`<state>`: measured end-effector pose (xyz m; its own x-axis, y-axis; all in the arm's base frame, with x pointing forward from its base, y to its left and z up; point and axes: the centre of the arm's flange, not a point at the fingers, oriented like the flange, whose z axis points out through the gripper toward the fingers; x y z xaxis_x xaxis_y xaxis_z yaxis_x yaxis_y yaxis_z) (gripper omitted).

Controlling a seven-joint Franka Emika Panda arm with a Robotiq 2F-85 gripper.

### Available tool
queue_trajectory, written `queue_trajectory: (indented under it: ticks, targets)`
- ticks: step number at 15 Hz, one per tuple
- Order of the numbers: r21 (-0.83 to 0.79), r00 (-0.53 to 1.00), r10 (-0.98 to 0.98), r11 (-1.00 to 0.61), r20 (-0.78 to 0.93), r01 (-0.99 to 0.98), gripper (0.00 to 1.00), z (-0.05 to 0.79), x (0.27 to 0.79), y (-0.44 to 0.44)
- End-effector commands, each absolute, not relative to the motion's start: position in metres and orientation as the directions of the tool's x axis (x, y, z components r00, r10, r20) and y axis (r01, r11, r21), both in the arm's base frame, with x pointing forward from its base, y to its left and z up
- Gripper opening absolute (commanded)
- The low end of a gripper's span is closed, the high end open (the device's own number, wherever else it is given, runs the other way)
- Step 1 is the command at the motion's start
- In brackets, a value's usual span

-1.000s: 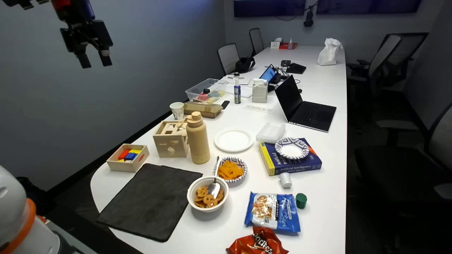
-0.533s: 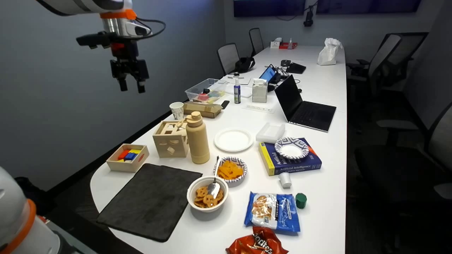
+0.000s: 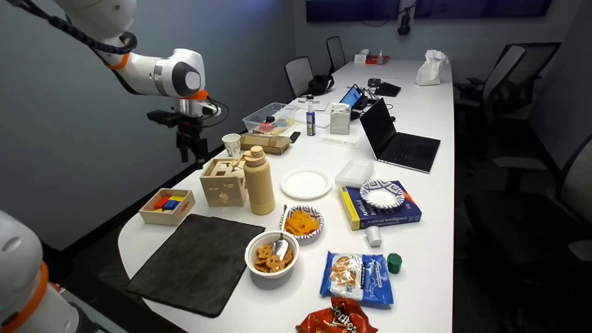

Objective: Fold the towel into a triangle twice.

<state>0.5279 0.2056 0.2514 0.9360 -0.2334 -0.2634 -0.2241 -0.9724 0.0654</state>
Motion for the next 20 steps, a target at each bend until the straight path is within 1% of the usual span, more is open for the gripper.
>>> queue_trajectory:
  ticks: [1, 4, 11, 15, 20]
  targets:
    - [0.055, 0.903, -0.319, -0.947, -0.287, -0.317, 1.00, 0.179, 0.558, 0.215]
    - [0.057, 0.863, -0.370, -0.926, -0.344, -0.374, 1.00, 0.136, 0.547, 0.217]
    - [0.055, 0.771, -0.468, -0.867, -0.433, -0.495, 1.00, 0.082, 0.518, 0.232]
    - [0.068, 0.730, -0.525, -0.829, -0.437, -0.555, 1.00, 0.065, 0.510, 0.236]
    - [-0.008, 0.709, -0.575, -0.774, -0.408, -0.633, 1.00, 0.077, 0.503, 0.227]
